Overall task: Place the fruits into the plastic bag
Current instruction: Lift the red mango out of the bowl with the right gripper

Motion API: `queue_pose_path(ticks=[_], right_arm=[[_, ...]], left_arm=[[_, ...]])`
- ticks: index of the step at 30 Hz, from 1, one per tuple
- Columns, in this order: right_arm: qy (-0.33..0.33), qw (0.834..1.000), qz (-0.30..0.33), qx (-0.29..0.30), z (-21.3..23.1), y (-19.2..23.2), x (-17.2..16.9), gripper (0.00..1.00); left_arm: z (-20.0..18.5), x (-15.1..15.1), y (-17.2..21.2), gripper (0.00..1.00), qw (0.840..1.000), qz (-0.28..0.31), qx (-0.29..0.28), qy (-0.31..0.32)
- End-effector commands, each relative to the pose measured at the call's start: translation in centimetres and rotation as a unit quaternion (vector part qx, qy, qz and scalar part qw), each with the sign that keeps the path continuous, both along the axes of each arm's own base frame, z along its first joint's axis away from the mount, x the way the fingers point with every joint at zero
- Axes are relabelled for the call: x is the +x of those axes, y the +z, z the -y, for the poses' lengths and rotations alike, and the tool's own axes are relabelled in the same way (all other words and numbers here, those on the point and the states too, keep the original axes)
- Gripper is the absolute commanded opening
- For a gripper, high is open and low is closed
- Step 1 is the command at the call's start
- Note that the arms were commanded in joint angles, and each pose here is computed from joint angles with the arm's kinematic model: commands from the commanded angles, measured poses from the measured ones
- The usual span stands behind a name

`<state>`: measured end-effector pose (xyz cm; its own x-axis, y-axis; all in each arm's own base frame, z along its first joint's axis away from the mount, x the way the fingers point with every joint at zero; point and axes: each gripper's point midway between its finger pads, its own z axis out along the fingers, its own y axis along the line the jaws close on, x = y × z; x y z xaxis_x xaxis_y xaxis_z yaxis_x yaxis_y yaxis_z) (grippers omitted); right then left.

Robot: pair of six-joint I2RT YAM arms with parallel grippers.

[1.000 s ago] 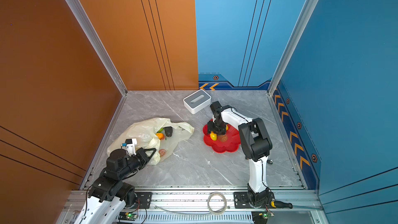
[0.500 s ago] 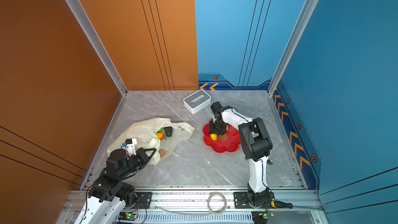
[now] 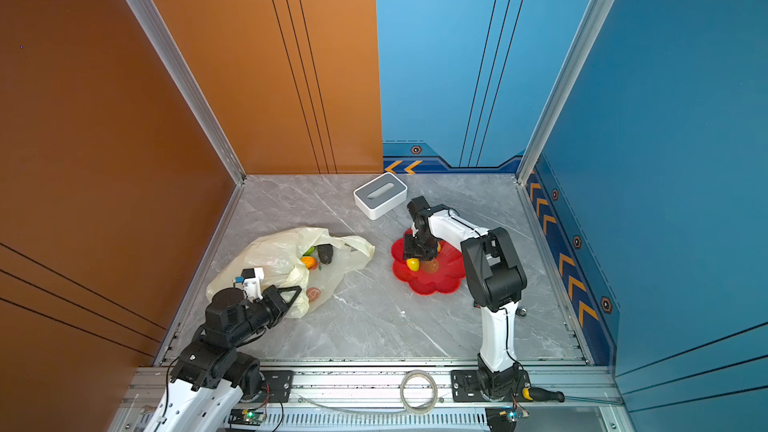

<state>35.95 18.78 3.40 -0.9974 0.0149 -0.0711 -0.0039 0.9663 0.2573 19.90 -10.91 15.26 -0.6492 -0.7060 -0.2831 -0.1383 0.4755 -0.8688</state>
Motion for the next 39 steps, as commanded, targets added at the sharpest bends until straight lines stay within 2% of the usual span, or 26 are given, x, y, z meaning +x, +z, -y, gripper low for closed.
queue_pose_path(ticks=[1,14,25,39], right_arm=[[-0.001,1.0,0.013,0.013,0.1,1.7,-0.4,0.45],[-0.01,0.998,0.044,0.053,-0.2,5.6,-0.8,0.45],[-0.02,0.991,0.09,0.097,0.1,10.8,-1.7,0.44],[-0.044,0.968,0.19,0.156,0.9,20.1,-2.2,0.43]], left_arm=[[-0.2,0.1,-0.1,0.0,1.0,0.004,-0.003,0.006],[-0.2,0.0,0.1,0.0,1.0,0.007,-0.008,0.006],[-0.1,0.2,0.1,0.0,1.0,0.006,-0.007,0.003],[0.0,0.2,0.0,0.0,1.0,0.002,-0.004,0.0]])
